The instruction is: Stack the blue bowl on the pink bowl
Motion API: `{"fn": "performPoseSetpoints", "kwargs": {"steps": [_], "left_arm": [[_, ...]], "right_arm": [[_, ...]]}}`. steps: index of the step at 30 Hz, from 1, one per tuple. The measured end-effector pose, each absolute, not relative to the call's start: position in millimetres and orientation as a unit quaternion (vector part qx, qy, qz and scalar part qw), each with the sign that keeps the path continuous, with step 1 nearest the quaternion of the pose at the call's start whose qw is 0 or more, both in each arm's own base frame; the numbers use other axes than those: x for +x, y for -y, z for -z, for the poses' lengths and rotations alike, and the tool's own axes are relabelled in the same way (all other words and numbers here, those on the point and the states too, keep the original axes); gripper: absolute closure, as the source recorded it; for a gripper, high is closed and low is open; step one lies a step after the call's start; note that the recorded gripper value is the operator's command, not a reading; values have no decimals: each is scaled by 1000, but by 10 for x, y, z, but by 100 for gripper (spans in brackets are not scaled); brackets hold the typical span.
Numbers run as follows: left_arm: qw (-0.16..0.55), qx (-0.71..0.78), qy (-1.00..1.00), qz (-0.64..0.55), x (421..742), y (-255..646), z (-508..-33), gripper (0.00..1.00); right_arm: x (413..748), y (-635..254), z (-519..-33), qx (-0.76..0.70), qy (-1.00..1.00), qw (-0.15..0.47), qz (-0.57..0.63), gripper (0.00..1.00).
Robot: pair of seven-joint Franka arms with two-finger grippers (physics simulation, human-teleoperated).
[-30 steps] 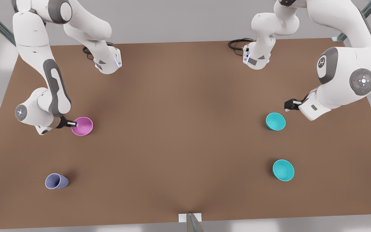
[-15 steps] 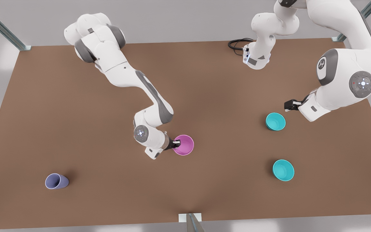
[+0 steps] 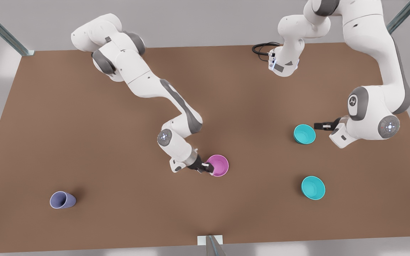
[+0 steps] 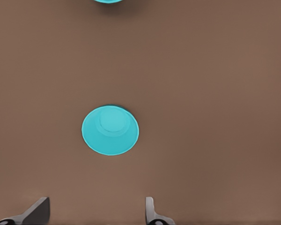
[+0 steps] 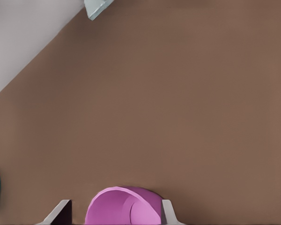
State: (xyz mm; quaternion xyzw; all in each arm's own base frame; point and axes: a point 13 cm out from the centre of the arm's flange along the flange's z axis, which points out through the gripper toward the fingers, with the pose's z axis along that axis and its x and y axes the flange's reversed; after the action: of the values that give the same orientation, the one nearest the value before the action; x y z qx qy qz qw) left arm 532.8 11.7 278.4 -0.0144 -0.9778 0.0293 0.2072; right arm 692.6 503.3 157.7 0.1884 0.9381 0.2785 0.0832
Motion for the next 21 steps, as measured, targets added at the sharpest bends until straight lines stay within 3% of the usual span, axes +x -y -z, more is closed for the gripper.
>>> {"fn": "performPoseSetpoints", "kwargs": {"steps": [2, 5, 8, 10, 13, 16, 18, 20, 21], "left_arm": [[222, -9, 974, -36, 5122, -229, -2324, 0], [226, 8, 972, -58, 4879, -488, -1724, 0], [221, 9, 972, -79, 4761, -562, -1155, 0], [201, 8, 976, -88, 4807, -607, -973, 0], [177, -4, 980, -93, 4875, -631, -840, 0], [163, -19, 982, -94, 4912, -650, -739, 0], [162, -29, 982, -95, 4905, -654, -649, 0], [158, -40, 982, -95, 4913, -645, -615, 50], [156, -45, 982, -95, 4920, -644, -614, 69]], "right_arm": [[7319, -4391, -2181, 232, -926, 70, -288, 0], [7631, -3071, -2522, 285, -920, 6, -270, 0], [7608, -1320, -2614, 315, -921, -56, -223, 0], [7407, -469, -3279, 287, -942, -46, -169, 0], [6802, -470, -4260, 199, -975, -40, -87, 0], [6011, -498, -4629, 143, -988, -59, -27, 0], [5702, -388, -4778, 125, -990, -59, -9, 0], [5554, -303, -4805, 111, -992, -61, 1, 0], [5506, -267, -4801, 105, -992, -63, 4, 0]]}}
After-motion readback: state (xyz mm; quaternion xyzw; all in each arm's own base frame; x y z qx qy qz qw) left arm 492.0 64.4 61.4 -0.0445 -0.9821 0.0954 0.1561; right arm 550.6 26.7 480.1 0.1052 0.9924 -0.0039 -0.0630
